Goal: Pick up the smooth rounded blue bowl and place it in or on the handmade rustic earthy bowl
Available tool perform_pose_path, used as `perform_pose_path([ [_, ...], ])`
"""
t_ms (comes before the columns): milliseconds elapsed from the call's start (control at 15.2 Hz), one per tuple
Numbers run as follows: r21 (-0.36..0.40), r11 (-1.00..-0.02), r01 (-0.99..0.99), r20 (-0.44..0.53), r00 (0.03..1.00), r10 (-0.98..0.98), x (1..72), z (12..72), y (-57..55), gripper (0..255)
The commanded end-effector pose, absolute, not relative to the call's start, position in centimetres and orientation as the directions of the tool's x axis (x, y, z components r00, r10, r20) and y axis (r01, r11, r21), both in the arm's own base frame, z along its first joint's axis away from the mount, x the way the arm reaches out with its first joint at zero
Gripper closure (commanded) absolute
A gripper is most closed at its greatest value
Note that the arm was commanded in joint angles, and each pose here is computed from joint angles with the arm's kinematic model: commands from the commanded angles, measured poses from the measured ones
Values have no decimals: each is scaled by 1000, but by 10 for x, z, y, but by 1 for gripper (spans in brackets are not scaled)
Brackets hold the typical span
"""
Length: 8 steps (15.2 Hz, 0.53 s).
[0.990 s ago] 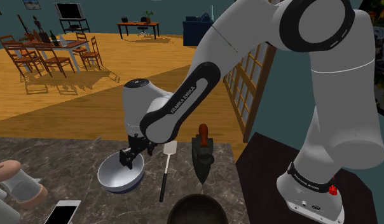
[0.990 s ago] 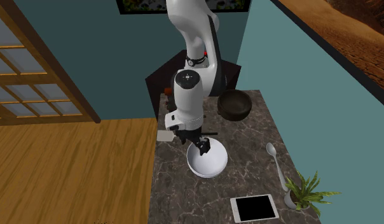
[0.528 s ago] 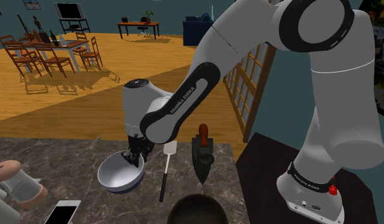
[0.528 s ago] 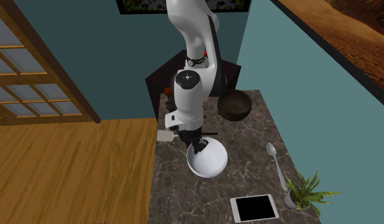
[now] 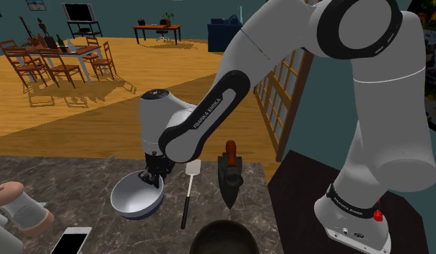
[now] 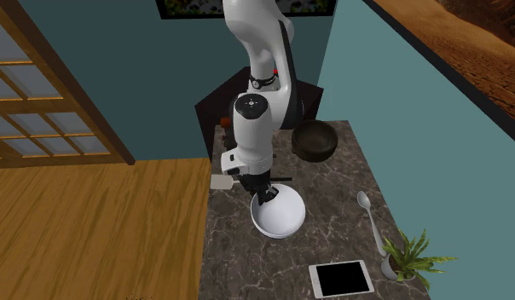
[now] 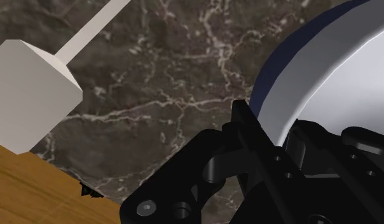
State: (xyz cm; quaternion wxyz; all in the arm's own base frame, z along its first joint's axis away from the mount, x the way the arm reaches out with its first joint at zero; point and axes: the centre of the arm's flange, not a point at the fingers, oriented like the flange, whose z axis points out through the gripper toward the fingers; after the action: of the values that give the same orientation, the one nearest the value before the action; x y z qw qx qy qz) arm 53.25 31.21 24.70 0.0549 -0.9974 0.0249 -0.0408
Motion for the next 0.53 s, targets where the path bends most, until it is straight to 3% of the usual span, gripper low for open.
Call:
perform_pose_path([
  [0,-110,-993,-45,77,996,-54,532,251,312,255],
  [462,-110,-993,-45,77,996,-54,532,288,312,255],
])
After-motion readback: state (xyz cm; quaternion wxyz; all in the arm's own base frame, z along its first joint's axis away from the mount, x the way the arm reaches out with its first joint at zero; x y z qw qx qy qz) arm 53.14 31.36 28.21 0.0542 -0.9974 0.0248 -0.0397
